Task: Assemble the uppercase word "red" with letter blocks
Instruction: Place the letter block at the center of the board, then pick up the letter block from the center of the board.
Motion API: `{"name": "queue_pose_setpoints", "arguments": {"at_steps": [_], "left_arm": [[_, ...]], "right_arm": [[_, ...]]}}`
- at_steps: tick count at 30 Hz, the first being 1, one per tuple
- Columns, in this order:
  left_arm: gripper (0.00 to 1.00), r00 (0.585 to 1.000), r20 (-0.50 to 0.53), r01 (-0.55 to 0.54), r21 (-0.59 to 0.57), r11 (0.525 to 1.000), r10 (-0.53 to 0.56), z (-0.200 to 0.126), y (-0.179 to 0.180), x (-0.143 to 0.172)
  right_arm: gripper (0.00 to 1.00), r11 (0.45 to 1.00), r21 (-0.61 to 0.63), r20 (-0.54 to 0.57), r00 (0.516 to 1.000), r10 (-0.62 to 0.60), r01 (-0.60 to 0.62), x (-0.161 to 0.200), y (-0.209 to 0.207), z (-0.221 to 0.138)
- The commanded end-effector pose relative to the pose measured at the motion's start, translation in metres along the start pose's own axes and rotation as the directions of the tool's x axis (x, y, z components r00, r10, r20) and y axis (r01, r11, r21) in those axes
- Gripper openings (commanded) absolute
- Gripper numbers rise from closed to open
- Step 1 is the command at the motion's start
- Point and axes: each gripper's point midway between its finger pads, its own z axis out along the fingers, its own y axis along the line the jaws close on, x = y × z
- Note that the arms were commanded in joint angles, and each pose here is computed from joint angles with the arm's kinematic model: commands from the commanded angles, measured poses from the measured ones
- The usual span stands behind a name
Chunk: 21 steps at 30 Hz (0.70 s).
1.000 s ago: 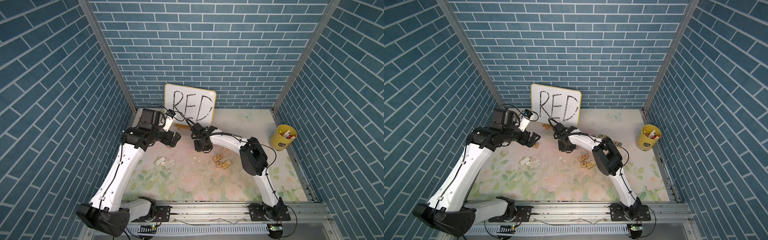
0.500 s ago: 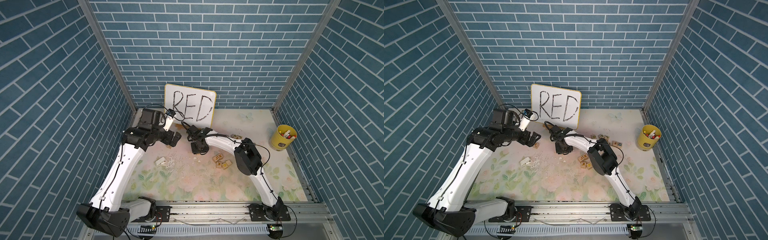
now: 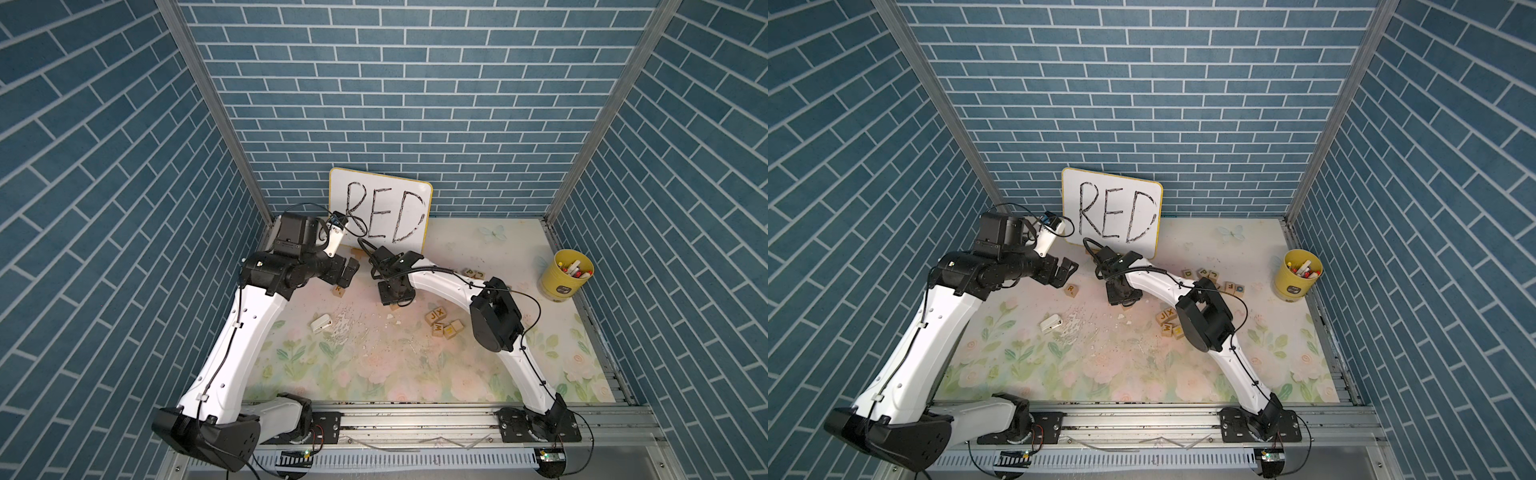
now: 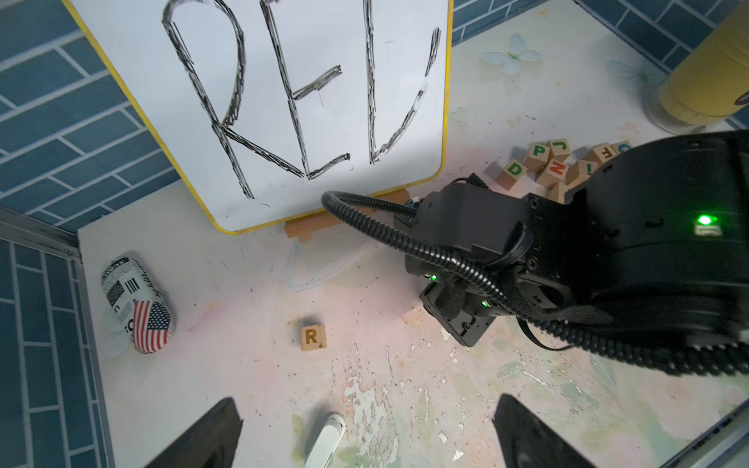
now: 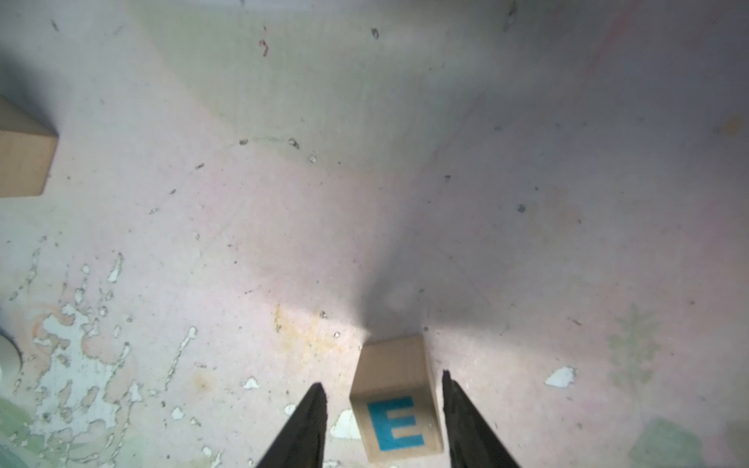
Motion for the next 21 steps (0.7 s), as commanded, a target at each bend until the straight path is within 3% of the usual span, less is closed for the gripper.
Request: {"name": "queue_pose_setpoints", "arguments": {"at_steps": [1, 5, 6, 13, 19, 21], "left_arm": [[0.99, 0.999, -0.029, 0.022, -0.040, 0.999, -0.023, -0.004, 0.008, 0.001], [0.99, 0.998, -0.020, 0.053, -0.036, 0.998, -0.054, -0.002, 0.007, 0.001], [1.00, 0.997, -0.021, 0.068, -0.048, 0.996, -0.069, 0.000, 0.009, 0.003], [0.99, 0.974, -0.059, 0.214, -0.070, 0.974, -0.218, 0.030, 0.012, 0.024], [0.99, 0.912, -0.191, 0.366, -0.026, 0.930, -0.364, 0.078, -0.003, 0.052], [0.99, 0.900, -0.250, 0.360, -0.039, 0.932, -0.358, 0.095, -0.010, 0.063]], "right_arm": [[0.49, 1.000, 0.006, 0.059, 0.998, -0.023, 0.022, -0.010, -0.002, -0.046], [0.49, 0.999, 0.032, 0.076, 0.997, -0.026, 0.024, -0.010, -0.013, -0.056], [0.49, 1.000, 0.021, 0.099, 0.995, -0.017, 0.015, -0.013, -0.017, -0.073], [0.45, 0.990, 0.041, 0.125, 0.983, 0.131, -0.138, 0.000, -0.087, -0.096], [0.43, 0.974, 0.070, 0.174, 0.964, 0.201, -0.215, 0.027, -0.134, -0.118], [0.42, 0.969, 0.095, 0.181, 0.962, 0.207, -0.226, 0.038, -0.144, -0.121]]}}
